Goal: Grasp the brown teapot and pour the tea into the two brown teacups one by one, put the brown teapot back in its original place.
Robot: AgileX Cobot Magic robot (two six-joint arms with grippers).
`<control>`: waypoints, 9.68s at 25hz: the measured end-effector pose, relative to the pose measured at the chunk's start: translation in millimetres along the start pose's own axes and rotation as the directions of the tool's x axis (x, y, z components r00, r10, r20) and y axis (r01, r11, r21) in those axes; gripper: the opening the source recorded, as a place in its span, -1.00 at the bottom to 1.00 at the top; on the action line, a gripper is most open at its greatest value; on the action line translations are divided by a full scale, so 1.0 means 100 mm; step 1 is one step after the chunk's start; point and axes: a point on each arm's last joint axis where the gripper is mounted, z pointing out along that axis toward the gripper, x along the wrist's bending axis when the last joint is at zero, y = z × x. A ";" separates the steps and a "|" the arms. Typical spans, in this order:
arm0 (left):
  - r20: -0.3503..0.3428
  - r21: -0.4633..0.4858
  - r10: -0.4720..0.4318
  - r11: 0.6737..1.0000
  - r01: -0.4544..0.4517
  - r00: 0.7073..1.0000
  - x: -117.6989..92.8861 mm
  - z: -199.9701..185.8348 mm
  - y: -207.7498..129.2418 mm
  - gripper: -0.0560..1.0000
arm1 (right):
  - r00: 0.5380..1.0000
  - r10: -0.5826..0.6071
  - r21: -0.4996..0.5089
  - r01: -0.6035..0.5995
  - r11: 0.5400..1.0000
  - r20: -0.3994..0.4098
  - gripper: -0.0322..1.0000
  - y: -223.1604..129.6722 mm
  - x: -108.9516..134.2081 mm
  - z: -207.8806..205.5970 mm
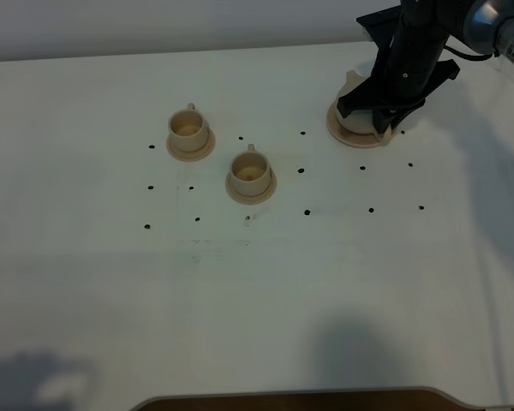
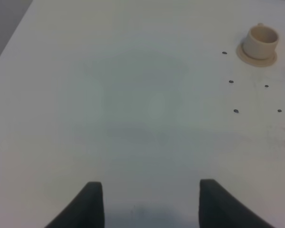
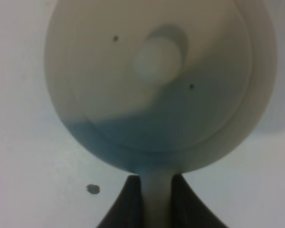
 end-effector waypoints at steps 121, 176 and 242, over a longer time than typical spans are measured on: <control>0.000 0.003 0.000 1.000 0.000 1.000 0.00 0.00 0.00 0.03 | -0.109 -0.770 0.403 0.893 0.202 0.629 -0.72 0.16 2.15 -0.01; 0.000 0.003 -0.001 1.000 0.001 1.000 0.00 0.00 0.00 0.03 | 0.100 -0.762 0.246 0.913 0.326 0.640 -0.72 0.11 2.21 0.05; 0.000 0.003 -0.001 1.000 0.001 1.000 0.00 0.00 0.00 0.03 | 0.852 -0.510 -0.249 0.523 0.815 0.121 -0.72 -0.42 1.72 -1.00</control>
